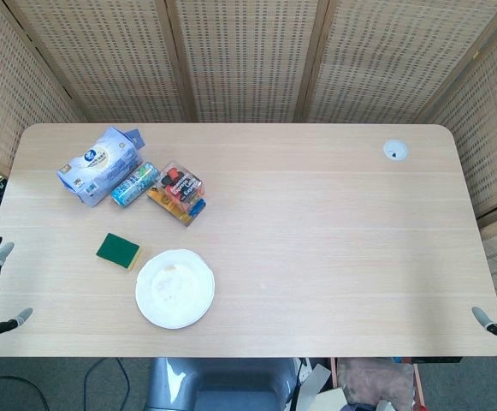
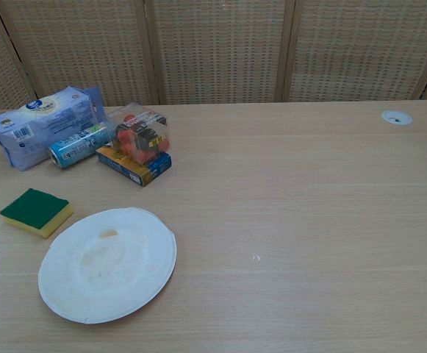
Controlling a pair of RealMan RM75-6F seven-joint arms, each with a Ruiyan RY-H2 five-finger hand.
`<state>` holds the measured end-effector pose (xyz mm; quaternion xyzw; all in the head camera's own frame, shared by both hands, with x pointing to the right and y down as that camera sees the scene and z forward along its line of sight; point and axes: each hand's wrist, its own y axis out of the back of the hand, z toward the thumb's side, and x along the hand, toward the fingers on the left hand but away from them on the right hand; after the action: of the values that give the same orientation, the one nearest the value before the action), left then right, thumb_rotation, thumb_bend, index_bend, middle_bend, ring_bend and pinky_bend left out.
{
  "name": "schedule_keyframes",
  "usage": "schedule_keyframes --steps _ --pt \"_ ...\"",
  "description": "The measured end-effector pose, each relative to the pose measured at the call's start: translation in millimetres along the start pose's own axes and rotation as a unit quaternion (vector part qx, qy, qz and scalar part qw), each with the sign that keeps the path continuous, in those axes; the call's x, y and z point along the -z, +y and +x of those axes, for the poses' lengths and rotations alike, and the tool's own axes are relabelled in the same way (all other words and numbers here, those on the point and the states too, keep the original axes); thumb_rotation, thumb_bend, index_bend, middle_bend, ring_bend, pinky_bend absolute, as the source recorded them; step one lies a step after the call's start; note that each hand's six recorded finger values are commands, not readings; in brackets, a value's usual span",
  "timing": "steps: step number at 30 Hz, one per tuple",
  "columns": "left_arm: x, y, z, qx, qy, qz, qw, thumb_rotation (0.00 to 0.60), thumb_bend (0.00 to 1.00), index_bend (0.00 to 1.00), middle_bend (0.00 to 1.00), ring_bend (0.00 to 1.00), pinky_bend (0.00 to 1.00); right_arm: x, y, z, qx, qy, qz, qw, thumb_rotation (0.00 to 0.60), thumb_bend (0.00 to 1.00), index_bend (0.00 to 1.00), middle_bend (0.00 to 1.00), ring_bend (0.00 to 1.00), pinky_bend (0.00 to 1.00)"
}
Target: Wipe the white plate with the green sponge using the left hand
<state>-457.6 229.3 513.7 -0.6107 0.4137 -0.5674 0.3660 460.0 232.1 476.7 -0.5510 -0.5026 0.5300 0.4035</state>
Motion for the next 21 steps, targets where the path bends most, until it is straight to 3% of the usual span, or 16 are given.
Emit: schedule_keyframes --steps 11,14,18,21 --pt "5.4 -19.6 21.5 0.04 0.003 0.019 0.999 0.6 0.0 0.0 0.0 0.0 0.0 -0.4 -1.8 -1.1 -0.001 -0.002 0.006 1.0 0.6 0.0 0.0 0.0 0.0 0.0" --pt "5.6 -33.6 45.4 0.057 -0.007 0.036 0.9977 0.6 0.0 0.0 0.0 0.0 0.01 -1.1 -6.1 -3.4 -0.006 -0.005 0.015 0.9999 0.6 0.0 0.0 0.0 0.0 0.0" --pt "4.6 -56.1 81.5 0.069 -0.036 0.067 0.9947 0.6 0.0 0.0 0.0 0.0 0.14 -1.0 -11.0 -7.2 -0.009 -0.013 0.025 0.9996 0.6 0.0 0.0 0.0 0.0 0.0" --pt "6.0 -78.4 108.5 0.087 -0.064 0.093 0.9898 0.6 0.0 0.02 0.01 0.0 0.16 0.9 -14.7 -10.3 -0.011 -0.023 0.032 0.9992 0.6 0.0 0.0 0.0 0.0 0.0"
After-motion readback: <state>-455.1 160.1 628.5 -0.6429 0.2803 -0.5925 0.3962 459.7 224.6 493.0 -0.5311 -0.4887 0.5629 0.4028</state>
